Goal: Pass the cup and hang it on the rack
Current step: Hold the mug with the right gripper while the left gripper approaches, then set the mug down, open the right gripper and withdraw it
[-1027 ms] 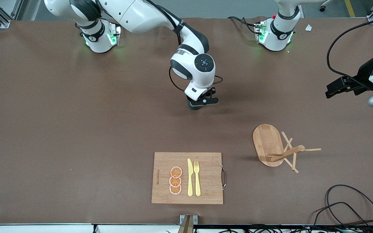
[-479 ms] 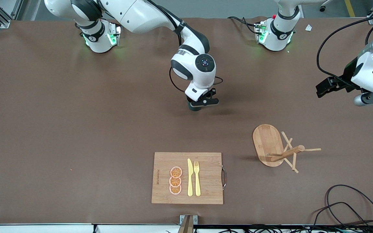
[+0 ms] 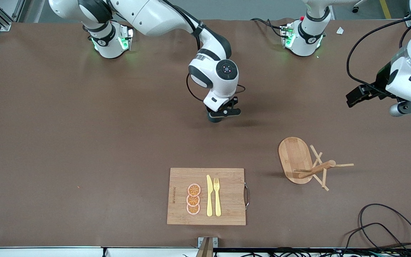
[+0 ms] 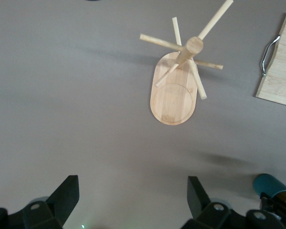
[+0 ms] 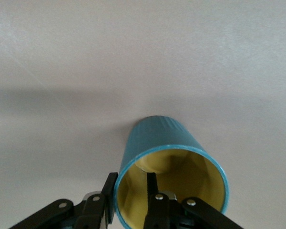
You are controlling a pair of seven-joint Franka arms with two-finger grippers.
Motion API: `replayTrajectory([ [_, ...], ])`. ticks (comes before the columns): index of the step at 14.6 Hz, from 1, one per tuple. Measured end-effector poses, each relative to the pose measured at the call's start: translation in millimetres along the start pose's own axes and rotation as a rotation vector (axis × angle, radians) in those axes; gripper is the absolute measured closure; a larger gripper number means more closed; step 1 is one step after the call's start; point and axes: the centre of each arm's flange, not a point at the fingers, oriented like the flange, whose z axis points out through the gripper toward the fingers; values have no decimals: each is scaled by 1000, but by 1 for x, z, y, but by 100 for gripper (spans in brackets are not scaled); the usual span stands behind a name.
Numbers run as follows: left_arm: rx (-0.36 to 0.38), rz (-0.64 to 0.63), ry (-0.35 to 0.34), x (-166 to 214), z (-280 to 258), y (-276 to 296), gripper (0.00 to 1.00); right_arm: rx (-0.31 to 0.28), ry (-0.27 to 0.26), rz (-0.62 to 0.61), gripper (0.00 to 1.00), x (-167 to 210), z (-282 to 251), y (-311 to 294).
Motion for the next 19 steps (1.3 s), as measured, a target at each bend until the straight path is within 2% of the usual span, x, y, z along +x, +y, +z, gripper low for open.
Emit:
replayTrajectory([
  [4, 7, -47, 0, -19, -2, 35, 0, -38, -23, 10, 67, 5, -17, 4],
  [7, 22, -69, -1, -29, -2, 51, 0, -43, -26, 14, 65, 8, -24, 5],
  [9, 27, -74, 0, -33, -2, 57, 0, -43, -26, 16, 52, 9, -26, 6],
  [12, 27, -78, 1, -38, -3, 64, 0, -54, -38, 27, 21, 15, -33, 13],
  [14, 27, -84, 2, -40, -3, 68, 0, -23, -54, 57, 2, 24, -49, 21],
  [16, 26, -96, 3, -46, -4, 76, 0, 37, -70, 105, 0, 37, -89, 36],
  [19, 26, -119, 5, -61, -5, 98, 0, 7, -111, 166, 0, 44, -177, 95],
])
